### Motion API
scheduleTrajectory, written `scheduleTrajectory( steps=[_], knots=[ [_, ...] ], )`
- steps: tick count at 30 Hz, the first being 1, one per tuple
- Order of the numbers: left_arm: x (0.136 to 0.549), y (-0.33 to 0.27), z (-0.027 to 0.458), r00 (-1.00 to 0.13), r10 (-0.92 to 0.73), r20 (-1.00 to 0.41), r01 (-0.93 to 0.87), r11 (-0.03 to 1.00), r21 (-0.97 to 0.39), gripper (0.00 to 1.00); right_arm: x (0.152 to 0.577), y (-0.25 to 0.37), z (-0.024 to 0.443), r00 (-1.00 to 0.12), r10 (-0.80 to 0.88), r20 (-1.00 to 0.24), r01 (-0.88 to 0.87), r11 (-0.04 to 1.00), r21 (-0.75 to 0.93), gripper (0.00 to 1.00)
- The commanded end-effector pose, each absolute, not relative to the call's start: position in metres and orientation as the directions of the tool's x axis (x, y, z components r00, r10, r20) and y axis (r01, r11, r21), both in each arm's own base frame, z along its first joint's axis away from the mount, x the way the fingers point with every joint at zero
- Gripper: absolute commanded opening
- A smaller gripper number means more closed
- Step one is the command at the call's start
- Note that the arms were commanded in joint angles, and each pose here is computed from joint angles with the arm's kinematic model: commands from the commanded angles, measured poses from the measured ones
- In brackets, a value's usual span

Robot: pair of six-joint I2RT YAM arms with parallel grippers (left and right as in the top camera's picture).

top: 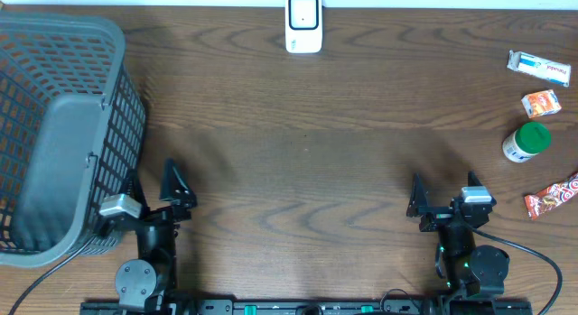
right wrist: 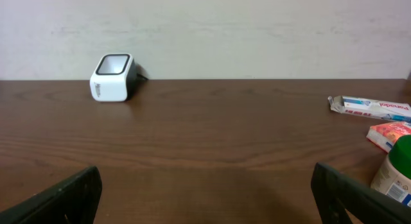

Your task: Scan the item barcode

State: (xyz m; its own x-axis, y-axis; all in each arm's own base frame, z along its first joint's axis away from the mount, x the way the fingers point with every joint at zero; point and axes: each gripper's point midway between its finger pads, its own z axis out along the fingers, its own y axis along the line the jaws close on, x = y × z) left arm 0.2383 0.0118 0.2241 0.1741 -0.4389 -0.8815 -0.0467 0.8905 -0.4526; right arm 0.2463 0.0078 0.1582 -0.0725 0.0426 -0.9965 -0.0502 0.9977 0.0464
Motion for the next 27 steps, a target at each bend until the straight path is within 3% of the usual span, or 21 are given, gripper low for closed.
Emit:
scheduleTrajectory(
  steps=[1,6,14,27],
  knots=[
    [0.240,-0.005,0.219,0.109,-0.303,-0.947,0.013,0.953,-0.303,0.85,0.246,0.010,0.157,-0.073,0.037,-0.997,-0.059,0.997,0.041,0.99],
    [0.241,0.000,0.187,-0.005,-0.209,-0.978,-0.054,0.977,-0.208,0.85,0.246,0.010,0.157,-0.073,0.037,-0.997,-0.059,0.997,0.041,0.99],
    [0.243,0.006,0.140,-0.118,-0.220,-0.968,-0.115,0.972,-0.207,0.85,0.246,0.010,0.157,-0.074,0.037,-0.997,-0.059,0.997,0.041,0.99],
    [0.243,0.000,0.136,-0.148,-0.162,-0.976,-0.058,0.986,-0.155,0.85,0.246,0.010,0.157,-0.074,0.037,-0.997,-0.059,0.997,0.041,0.99]
  ],
)
